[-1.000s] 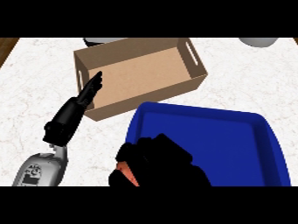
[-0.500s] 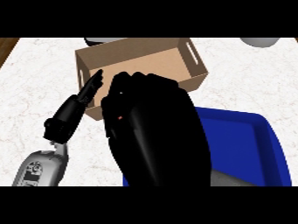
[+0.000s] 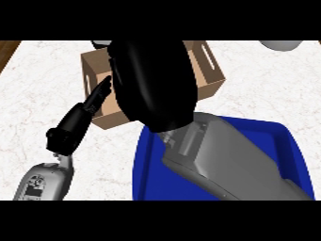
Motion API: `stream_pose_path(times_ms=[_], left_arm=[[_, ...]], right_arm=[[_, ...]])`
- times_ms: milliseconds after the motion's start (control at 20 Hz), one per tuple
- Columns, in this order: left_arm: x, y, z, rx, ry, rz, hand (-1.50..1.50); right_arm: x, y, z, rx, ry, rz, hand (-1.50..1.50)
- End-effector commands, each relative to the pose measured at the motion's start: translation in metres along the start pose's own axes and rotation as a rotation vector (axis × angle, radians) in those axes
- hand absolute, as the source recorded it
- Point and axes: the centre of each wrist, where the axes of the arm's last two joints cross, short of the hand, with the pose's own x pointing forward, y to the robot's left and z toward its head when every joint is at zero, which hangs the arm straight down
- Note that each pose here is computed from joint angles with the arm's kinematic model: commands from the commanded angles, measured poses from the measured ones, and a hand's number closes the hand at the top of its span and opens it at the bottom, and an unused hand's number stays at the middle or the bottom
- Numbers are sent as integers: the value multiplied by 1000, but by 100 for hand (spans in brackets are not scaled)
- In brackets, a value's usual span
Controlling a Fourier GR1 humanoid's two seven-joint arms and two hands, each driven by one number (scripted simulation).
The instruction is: Pick the sweet potato from the tray and place it in the cardboard box
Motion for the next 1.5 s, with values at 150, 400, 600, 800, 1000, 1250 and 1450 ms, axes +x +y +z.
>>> stream_pose_path(times_ms=[150, 400, 600, 800, 1000, 1250, 1450], left_arm=[[-12, -11, 3, -25, 53, 30, 0], [4, -13, 17, -32, 44, 7, 0], [-6, -32, -4, -54, 32, 23, 0], [-8, -14, 2, -41, 32, 12, 0], [-7, -20, -3, -42, 35, 0, 0], [2, -11, -7, -26, 27, 2, 0], [-17, -10, 4, -19, 33, 20, 0]], right_arm=[[-33, 45, -37, 50, 15, 83, 150], [-58, 88, -31, 88, 84, 96, 150], [-73, 93, -38, 153, 238, -89, -150], [-90, 112, -42, 187, 235, -119, -150], [-97, 105, -45, 96, 180, -288, -150], [-109, 79, -50, -131, 198, -574, -150], [-130, 66, -47, -192, 208, -761, -150]])
